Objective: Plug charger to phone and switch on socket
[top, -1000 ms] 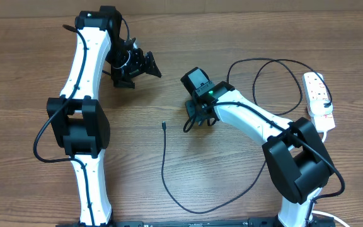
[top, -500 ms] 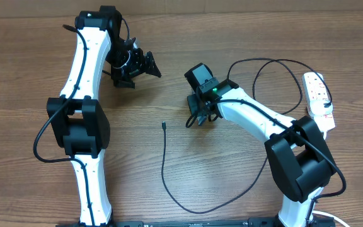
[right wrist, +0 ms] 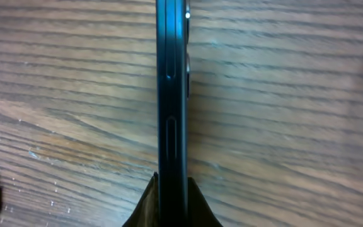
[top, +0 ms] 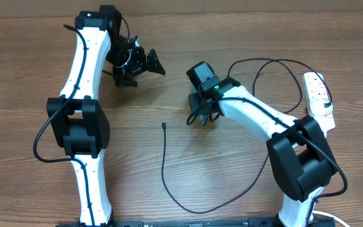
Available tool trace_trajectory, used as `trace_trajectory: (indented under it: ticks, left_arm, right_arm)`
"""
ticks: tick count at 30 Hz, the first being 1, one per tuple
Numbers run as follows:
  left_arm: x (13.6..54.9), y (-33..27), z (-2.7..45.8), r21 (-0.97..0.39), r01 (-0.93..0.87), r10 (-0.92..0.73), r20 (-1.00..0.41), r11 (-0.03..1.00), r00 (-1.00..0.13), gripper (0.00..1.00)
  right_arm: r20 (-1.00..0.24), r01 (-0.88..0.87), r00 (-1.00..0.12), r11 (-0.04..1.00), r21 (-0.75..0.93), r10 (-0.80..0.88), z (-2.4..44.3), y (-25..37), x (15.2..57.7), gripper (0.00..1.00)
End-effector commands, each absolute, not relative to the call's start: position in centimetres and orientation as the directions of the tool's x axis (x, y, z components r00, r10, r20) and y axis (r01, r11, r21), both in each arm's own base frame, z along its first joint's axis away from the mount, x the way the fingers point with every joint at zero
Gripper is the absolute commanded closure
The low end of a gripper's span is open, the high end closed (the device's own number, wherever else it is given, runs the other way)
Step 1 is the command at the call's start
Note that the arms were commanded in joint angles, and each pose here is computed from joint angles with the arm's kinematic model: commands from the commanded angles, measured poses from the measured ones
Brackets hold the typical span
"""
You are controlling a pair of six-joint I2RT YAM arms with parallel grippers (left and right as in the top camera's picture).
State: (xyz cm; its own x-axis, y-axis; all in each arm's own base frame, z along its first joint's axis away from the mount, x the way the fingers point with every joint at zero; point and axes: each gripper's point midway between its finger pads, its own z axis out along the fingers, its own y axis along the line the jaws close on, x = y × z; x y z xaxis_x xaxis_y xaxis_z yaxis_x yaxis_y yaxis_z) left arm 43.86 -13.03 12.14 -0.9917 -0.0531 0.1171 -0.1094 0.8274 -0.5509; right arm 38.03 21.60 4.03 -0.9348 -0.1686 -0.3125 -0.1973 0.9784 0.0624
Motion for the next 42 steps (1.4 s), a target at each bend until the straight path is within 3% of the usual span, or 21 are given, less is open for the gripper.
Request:
trace_trajectory:
  ticks: [1, 4, 8, 11, 17, 20, 23, 30, 37, 39, 42]
  left_arm:
    - [44.4, -15.8, 15.9, -0.769, 0.028, 0.053, 0.008, 0.638, -0.999, 0.03]
    - [44.6, -17.2, 18.9, -0.883, 0.086, 0.073, -0.059, 0.462, -0.996, 0.05]
    - [44.9, -18.0, 22.9, -0.960, 0.165, 0.062, -0.155, 0.224, -0.986, 0.17]
    - [45.0, -18.2, 24.6, -0.970, 0.210, 0.051, -0.205, 0.127, -0.977, 0.18]
    - [45.3, -18.4, 25.3, -0.962, 0.262, 0.046, -0.258, 0.083, -0.965, 0.17]
    - [45.4, -18.7, 26.9, -0.956, 0.293, 0.032, -0.293, -0.007, -0.956, 0.21]
    - [45.4, -19.2, 27.1, -0.948, 0.318, 0.041, -0.319, -0.023, -0.947, 0.27]
    - [45.1, -21.0, 27.2, -0.947, 0.320, 0.077, -0.321, -0.036, -0.944, 0.28]
    - [45.2, -22.0, 27.3, -0.977, 0.209, 0.102, -0.212, -0.031, -0.972, 0.35]
    - [45.3, -22.2, 27.4, -0.985, 0.169, 0.107, -0.171, -0.027, -0.979, 0.40]
    - [45.4, -22.2, 27.4, -0.993, 0.114, 0.108, -0.115, -0.021, -0.987, 0.57]
  right_arm:
    - [-0.389, -0.171, -0.918, 0.958, 0.229, -0.071, 9.8, 22.5, 40.6, 0.96]
    - [-0.396, -0.210, -0.917, 0.890, 0.404, -0.037, 13.8, 23.6, 40.7, 0.96]
    - [-0.395, -0.272, -0.919, 0.741, 0.614, -0.011, 18.5, 24.4, 40.4, 0.96]
    - [-0.384, -0.300, -0.923, 0.608, 0.735, 0.009, 21.2, 24.3, 40.3, 0.96]
    - [-0.339, -0.295, -0.939, 0.384, 0.875, 0.053, 25.5, 23.7, 40.7, 0.96]
    - [-0.334, -0.291, -0.940, 0.349, 0.891, 0.068, 26.5, 24.0, 41.0, 0.96]
    - [-0.339, -0.302, -0.938, 0.311, 0.901, 0.070, 27.5, 24.6, 41.1, 0.96]
    - [-0.379, -0.348, -0.922, 0.258, 0.901, 0.081, 29.5, 26.3, 41.4, 0.96]
    - [-0.397, -0.364, -0.914, 0.260, 0.894, 0.083, 29.8, 27.5, 41.3, 0.96]
    - [-0.398, -0.364, -0.913, 0.265, 0.893, 0.087, 29.7, 27.6, 41.4, 0.96]
    - [-0.399, -0.363, -0.913, 0.269, 0.892, 0.090, 29.7, 27.6, 41.4, 0.96]
